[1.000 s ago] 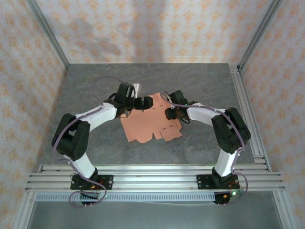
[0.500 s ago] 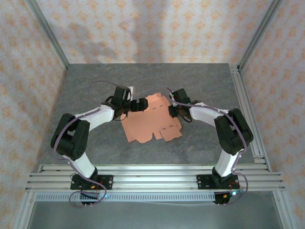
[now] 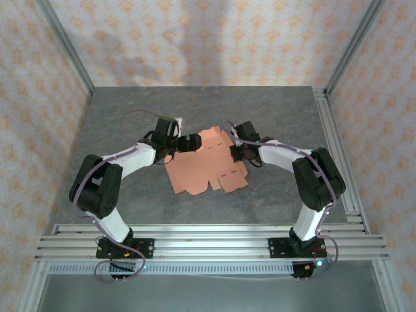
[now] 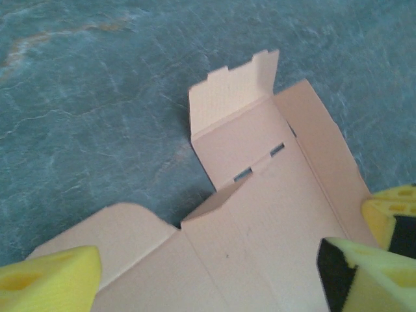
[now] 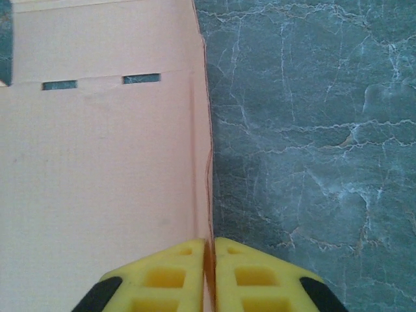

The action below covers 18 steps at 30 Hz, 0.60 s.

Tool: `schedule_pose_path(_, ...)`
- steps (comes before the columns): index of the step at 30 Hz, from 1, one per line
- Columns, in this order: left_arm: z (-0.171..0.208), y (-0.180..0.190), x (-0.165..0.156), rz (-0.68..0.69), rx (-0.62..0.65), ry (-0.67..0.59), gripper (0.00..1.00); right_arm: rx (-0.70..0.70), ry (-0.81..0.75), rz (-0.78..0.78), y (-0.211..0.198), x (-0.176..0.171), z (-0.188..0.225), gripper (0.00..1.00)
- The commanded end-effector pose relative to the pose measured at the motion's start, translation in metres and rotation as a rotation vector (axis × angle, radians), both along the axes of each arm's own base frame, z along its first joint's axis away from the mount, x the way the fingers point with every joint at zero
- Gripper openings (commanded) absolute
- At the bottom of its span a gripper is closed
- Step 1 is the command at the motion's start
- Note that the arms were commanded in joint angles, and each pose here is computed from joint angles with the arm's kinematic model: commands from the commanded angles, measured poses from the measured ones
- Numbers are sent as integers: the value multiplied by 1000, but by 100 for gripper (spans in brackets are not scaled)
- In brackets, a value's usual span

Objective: Fold the paper box

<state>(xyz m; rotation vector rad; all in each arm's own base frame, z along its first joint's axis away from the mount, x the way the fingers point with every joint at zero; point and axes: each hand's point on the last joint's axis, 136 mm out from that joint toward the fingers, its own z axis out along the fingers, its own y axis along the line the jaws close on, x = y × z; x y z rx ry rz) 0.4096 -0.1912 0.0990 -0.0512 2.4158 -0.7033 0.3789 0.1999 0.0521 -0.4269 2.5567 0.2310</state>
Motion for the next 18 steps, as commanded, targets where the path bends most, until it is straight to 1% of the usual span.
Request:
schedule_pose_path(1,9,-20,-3,-84,-29,14,79,-20,27,6,-1,-6,-7,8)
schedule_pose_path(2,7,-23,-5,-98,-15,25,76,-21,28,6,-1,-6,-8,7)
schedule_pose_path(3,8,-25,-6,-109,-8,30,69,-22,27,5,-1,-5,-8,7)
schedule_pose_path(5,7,-32,-8,-135,-18,45,60,-22,25,7,0,-5,-8,6)
schedule_pose_path(8,2,-41,-7,-145,-52,72,60,-23,26,7,1,-5,-8,1)
schedule_pose_path(13,-8,-55,1,-136,-88,97,61,-33,24,10,1,-6,-7,1)
schedule_pose_path(18,-13,-62,14,-102,-116,103,63,-51,20,3,-2,-6,-8,1)
